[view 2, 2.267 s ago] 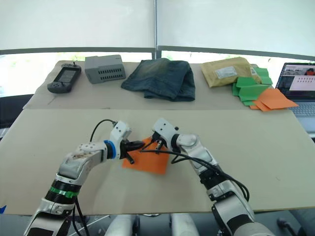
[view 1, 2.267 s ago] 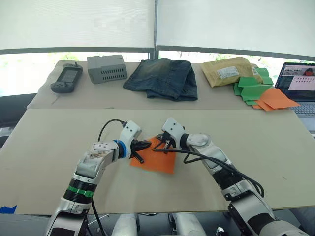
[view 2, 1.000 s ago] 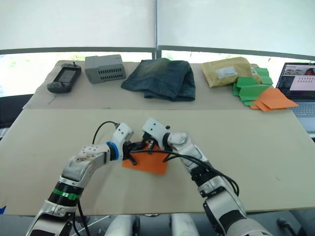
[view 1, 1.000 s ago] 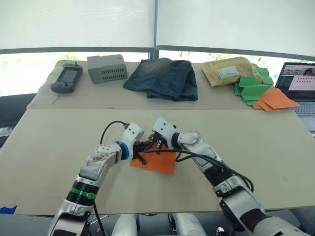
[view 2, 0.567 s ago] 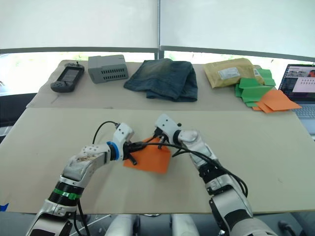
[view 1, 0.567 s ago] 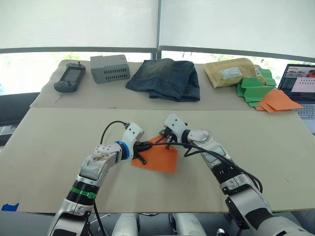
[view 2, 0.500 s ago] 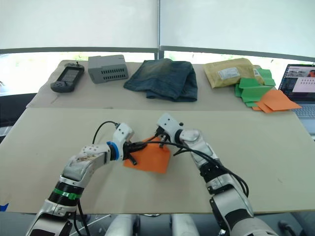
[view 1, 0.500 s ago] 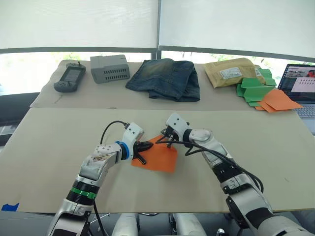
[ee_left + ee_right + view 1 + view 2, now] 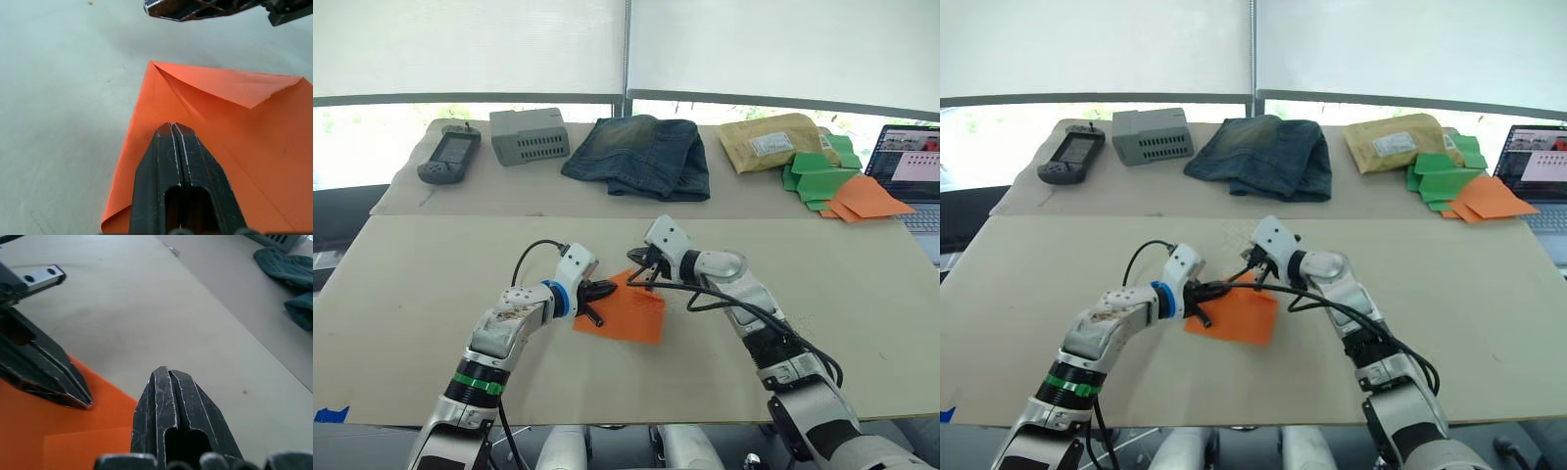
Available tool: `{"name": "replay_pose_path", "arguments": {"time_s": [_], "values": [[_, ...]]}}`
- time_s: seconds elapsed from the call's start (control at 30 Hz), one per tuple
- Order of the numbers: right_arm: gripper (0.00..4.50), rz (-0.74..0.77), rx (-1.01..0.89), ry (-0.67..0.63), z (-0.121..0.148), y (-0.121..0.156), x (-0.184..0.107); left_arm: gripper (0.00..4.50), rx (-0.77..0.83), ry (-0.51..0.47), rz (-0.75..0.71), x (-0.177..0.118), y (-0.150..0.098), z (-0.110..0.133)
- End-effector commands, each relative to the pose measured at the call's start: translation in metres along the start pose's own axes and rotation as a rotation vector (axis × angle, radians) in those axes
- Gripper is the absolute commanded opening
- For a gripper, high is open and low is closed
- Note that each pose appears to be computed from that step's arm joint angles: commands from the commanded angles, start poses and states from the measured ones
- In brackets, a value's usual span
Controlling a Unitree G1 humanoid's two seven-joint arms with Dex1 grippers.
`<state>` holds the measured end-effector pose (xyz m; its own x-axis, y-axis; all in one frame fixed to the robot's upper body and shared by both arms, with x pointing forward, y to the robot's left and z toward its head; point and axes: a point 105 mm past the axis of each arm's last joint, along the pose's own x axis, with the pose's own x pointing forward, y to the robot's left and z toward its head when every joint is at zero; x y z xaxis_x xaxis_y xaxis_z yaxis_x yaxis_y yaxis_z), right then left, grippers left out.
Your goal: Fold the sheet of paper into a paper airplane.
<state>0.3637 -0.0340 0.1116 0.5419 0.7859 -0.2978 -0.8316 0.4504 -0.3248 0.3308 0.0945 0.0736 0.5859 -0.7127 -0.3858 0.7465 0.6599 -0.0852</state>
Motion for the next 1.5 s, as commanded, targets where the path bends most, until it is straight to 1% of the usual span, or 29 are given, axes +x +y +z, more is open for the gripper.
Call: {"name": "replay_pose_path", "arguments": {"time_s": [0.03, 0.17, 0.27, 0.33, 0.43, 0.7, 0.8, 0.9, 1.03, 1.23, 1.33, 1.4, 1.43, 1.5], "values": [[0.00, 0.014, 0.001, 0.030, -0.006, 0.008, 0.004, 0.05, -0.013, 0.010, 0.034, -0.002, 0.008, -0.001], [0.00, 0.000, 0.026, 0.088, -0.020, 0.007, 0.011, 0.05, -0.025, 0.004, 0.048, -0.004, 0.013, 0.000], [0.00, 0.012, 0.037, 0.140, -0.033, 0.010, 0.014, 0.05, -0.047, 0.012, 0.081, -0.009, 0.021, -0.005], [0.00, 0.021, 0.039, 0.154, -0.036, 0.011, 0.015, 0.05, -0.052, 0.023, 0.099, -0.012, 0.026, -0.008], [0.00, 0.029, 0.040, 0.159, -0.038, 0.012, 0.016, 0.05, -0.055, 0.052, 0.126, -0.024, 0.034, -0.017], [0.00, 0.034, 0.033, 0.154, -0.037, 0.011, 0.016, 0.05, -0.056, 0.100, 0.149, -0.057, 0.045, -0.032], [0.00, 0.037, 0.022, 0.146, -0.034, 0.011, 0.016, 0.05, -0.053, 0.088, 0.156, -0.065, 0.049, -0.032], [0.00, 0.035, 0.006, 0.127, -0.029, 0.009, 0.015, 0.05, -0.047, 0.055, 0.144, -0.065, 0.047, -0.025], [0.00, 0.020, -0.019, 0.059, -0.010, 0.003, 0.009, 0.05, -0.055, 0.043, 0.134, -0.064, 0.045, -0.022], [0.00, -0.001, -0.068, -0.018, 0.021, -0.006, -0.010, 0.05, -0.061, 0.037, 0.107, -0.065, 0.043, -0.021], [0.00, -0.002, -0.094, -0.033, 0.033, -0.008, -0.025, 0.05, -0.032, -0.008, 0.063, -0.065, 0.041, -0.009], [0.00, -0.015, -0.092, -0.031, 0.037, -0.011, -0.037, 0.05, -0.007, -0.084, 0.018, -0.065, 0.038, 0.011], [0.00, -0.021, -0.092, -0.020, 0.035, -0.012, -0.044, 0.05, 0.008, -0.119, -0.004, -0.065, 0.036, 0.020], [0.00, -0.038, -0.098, 0.049, 0.023, -0.016, -0.060, 0.05, 0.036, -0.187, -0.059, -0.063, 0.030, 0.041]]}}
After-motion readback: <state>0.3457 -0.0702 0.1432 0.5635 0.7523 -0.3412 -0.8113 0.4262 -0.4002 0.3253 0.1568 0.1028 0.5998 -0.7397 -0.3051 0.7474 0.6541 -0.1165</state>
